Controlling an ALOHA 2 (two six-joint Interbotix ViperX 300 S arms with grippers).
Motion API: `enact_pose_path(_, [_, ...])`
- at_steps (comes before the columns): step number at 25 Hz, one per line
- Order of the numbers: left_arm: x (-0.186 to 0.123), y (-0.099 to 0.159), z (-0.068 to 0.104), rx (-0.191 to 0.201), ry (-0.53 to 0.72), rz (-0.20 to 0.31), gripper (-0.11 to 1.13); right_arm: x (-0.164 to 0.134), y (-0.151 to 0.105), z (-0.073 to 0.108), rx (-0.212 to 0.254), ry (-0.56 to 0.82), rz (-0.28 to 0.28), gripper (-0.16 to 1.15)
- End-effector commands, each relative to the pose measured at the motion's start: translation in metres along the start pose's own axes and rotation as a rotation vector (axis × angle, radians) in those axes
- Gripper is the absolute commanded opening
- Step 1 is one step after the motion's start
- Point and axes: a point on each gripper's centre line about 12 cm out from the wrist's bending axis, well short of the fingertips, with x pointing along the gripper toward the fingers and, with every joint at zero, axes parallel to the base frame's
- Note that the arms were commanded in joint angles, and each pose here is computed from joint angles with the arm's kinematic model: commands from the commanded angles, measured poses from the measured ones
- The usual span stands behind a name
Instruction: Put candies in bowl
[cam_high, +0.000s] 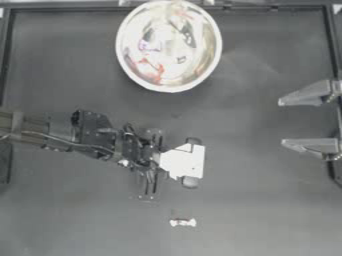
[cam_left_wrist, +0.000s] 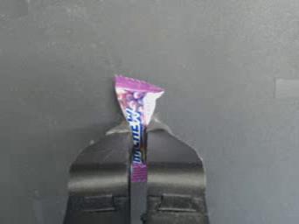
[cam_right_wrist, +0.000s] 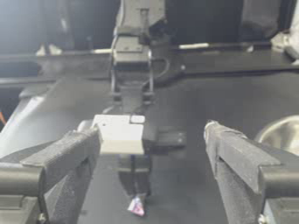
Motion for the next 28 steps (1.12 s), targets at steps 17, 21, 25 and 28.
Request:
enact_pose_path(17, [-0.169, 0.114, 0.026, -0.001, -0.349, 0.298, 0.19, 0.002, 0.001, 0.003, 0.012, -0.007, 0.005, 0.99])
enact_pose_path(21, [-0.172, 0.146, 0.023, -0.016, -0.364, 0.362, 0.19, 0.002, 0.001, 0.004, 0.013, -0.01, 0.005, 0.99])
enact_pose_path(25, [-0.161, 0.181, 0.015, -0.053, -0.358, 0.408, 0.19, 0.002, 0.001, 0.003, 0.012, -0.015, 0.002, 0.99])
enact_pose_path(28, [-0.149, 0.201, 0.008, -0.071, -0.341, 0.427, 0.19, 0.002, 0.001, 0.002, 0.015, -0.018, 0.003, 0.99])
